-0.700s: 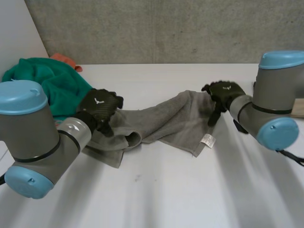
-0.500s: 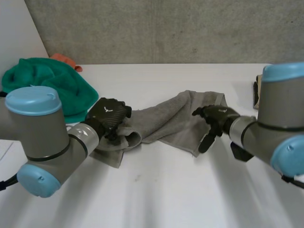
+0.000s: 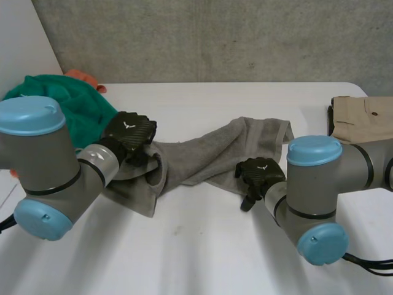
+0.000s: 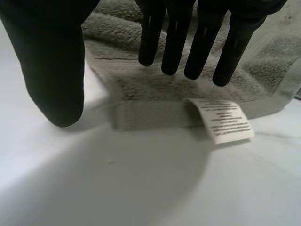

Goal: Fold the laundry.

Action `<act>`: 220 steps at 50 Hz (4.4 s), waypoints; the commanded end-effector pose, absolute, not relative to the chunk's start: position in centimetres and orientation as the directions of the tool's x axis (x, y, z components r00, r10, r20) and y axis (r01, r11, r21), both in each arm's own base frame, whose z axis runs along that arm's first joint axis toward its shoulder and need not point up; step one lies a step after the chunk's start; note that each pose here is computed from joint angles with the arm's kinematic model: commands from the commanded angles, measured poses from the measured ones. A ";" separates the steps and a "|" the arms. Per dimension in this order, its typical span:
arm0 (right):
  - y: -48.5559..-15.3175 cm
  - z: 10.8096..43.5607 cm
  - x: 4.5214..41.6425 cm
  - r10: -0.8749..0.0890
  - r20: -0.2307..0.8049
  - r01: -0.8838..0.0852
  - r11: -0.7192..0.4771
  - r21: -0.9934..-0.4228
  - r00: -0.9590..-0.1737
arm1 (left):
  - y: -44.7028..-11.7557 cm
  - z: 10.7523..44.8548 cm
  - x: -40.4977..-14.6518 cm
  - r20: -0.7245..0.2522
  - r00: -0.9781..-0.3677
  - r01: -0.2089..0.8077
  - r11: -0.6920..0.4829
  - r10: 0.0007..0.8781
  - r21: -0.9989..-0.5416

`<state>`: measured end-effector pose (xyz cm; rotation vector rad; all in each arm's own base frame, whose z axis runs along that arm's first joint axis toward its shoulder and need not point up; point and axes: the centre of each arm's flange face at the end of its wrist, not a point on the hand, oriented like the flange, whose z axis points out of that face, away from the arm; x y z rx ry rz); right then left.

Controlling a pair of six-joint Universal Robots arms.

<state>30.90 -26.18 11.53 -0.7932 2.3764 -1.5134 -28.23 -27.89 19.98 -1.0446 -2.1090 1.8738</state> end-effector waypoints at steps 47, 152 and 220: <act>-32.1 19.3 24.6 -0.524 0.339 -0.478 0.153 -0.865 -0.781 | -28.2 22.8 -22.2 -0.225 -0.832 0.352 0.170 0.508 -0.920; -35.5 15.7 18.0 -0.446 0.358 -0.451 0.120 -0.885 -0.821 | -36.2 11.3 -21.4 -0.464 -0.797 0.533 0.088 0.386 -0.842; -40.8 13.3 19.9 -0.306 0.585 -0.636 0.102 -0.765 -0.752 | -39.2 14.0 -28.6 -0.778 -0.444 0.743 -0.303 0.445 -0.597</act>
